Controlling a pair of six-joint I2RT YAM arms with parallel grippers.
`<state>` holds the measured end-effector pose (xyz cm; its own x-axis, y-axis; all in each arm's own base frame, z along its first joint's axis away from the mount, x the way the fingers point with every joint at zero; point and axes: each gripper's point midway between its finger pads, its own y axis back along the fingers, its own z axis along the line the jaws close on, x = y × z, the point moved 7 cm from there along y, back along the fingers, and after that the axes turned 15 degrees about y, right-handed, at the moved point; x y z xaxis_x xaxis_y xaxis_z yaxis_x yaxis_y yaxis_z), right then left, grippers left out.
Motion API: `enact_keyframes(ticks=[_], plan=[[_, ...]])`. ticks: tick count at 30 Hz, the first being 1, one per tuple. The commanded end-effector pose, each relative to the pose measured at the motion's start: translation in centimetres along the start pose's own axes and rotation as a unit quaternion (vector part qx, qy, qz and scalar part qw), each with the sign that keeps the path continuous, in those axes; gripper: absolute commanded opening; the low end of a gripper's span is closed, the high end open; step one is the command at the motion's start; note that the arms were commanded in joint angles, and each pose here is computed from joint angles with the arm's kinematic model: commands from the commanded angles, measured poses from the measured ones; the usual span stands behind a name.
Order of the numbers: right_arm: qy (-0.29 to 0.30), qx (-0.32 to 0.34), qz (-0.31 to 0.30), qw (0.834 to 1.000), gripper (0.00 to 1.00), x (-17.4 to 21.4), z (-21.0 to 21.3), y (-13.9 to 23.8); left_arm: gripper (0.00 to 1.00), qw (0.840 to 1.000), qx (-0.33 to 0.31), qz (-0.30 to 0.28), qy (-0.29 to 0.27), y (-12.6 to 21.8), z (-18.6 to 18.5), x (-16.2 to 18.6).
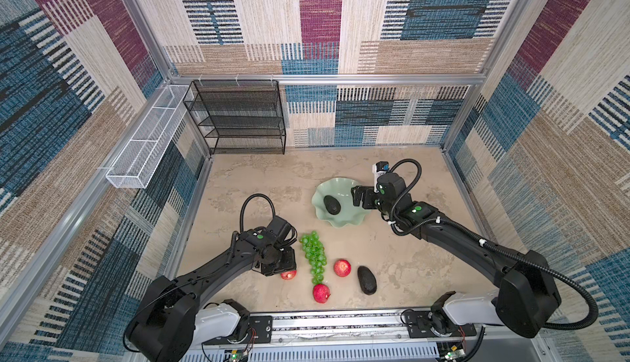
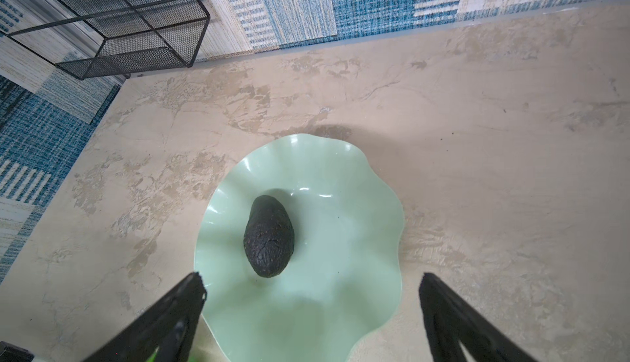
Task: Place and organize the fake fruits in the fruit bowl
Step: 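Carry the red apple into the bowl with the left gripper and release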
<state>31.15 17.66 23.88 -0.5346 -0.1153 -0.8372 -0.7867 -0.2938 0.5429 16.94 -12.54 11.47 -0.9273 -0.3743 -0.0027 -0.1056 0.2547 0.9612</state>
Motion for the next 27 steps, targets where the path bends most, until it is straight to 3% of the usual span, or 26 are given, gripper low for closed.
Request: enact_keyframes(ticks=[1, 9, 14, 20, 27], plan=[[-0.011, 0.004, -0.022, 1.000, 1.00, -0.6, -0.3, 0.3, 0.57, 1.000, 0.018, -0.007, -0.001, 0.8, -1.2, -0.5], [-0.040, 0.014, -0.015, 0.999, 1.00, 1.9, -1.3, 2.4, 0.53, 0.990, 0.095, -0.057, -0.093, 6.5, -10.5, -4.7], [-0.049, 0.043, -0.010, 0.998, 1.00, 3.5, -2.6, 4.4, 0.53, 0.976, 0.126, -0.079, -0.161, 7.5, -18.2, -8.5], [-0.064, 0.050, -0.009, 0.997, 1.00, 5.0, -3.4, 6.1, 0.53, 0.969, 0.129, -0.080, -0.194, 4.2, -25.7, -12.7], [-0.075, 0.048, -0.007, 0.996, 1.00, 5.8, -3.6, 6.9, 0.54, 0.974, 0.083, -0.097, -0.190, -0.7, -29.1, -16.8]])
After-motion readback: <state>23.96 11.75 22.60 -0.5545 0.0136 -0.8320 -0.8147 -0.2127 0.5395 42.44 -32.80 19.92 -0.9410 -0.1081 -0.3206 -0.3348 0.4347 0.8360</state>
